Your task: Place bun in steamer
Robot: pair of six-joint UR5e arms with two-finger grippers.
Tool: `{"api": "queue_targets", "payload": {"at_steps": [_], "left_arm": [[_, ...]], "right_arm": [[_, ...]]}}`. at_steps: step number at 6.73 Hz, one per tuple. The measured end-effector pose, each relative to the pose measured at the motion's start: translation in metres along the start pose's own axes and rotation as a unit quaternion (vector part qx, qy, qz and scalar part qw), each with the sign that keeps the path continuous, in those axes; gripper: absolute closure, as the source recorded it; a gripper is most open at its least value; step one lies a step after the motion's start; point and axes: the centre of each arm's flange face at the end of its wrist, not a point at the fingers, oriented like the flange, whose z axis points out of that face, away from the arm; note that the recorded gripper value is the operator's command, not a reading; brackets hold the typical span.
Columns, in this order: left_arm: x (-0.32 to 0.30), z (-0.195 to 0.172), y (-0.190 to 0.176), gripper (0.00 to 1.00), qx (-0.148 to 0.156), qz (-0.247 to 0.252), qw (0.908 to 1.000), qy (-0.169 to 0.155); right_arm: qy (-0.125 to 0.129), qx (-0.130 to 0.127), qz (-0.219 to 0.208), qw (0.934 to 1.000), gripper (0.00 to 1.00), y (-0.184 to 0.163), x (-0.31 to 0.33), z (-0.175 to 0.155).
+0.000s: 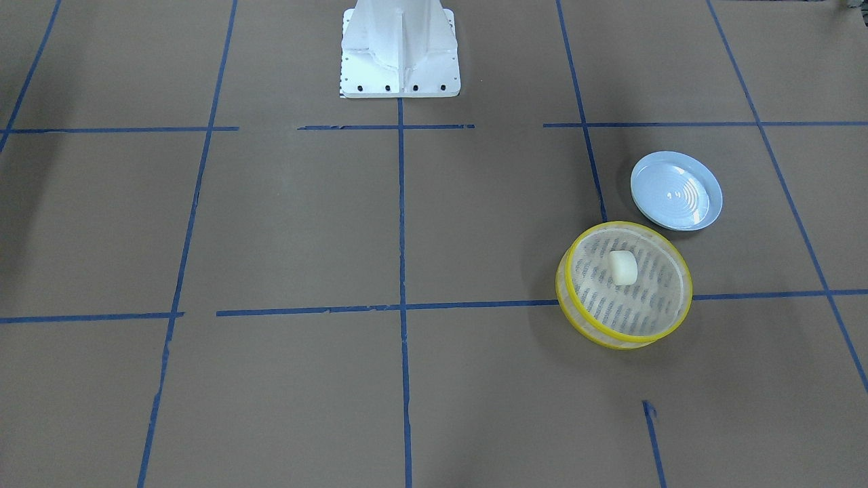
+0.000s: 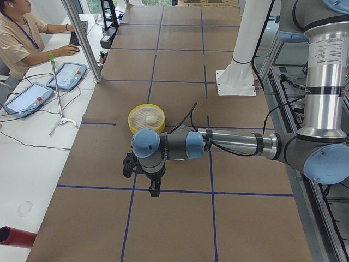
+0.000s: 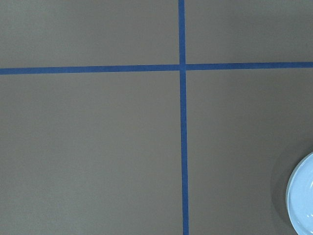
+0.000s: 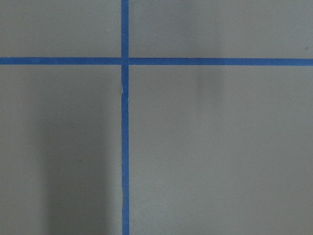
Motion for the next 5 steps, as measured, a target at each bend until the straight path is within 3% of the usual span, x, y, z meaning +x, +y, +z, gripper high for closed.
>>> {"api": "queue_targets", "payload": {"at_steps": [5], "left_arm": [[-0.0044,0.0028,0.0009,0.0,-0.004,-0.006,1.0,-0.001]], "right_arm": [[0.0,0.0,0.0,1.0,0.0,0.0,0.0,0.0]]}}
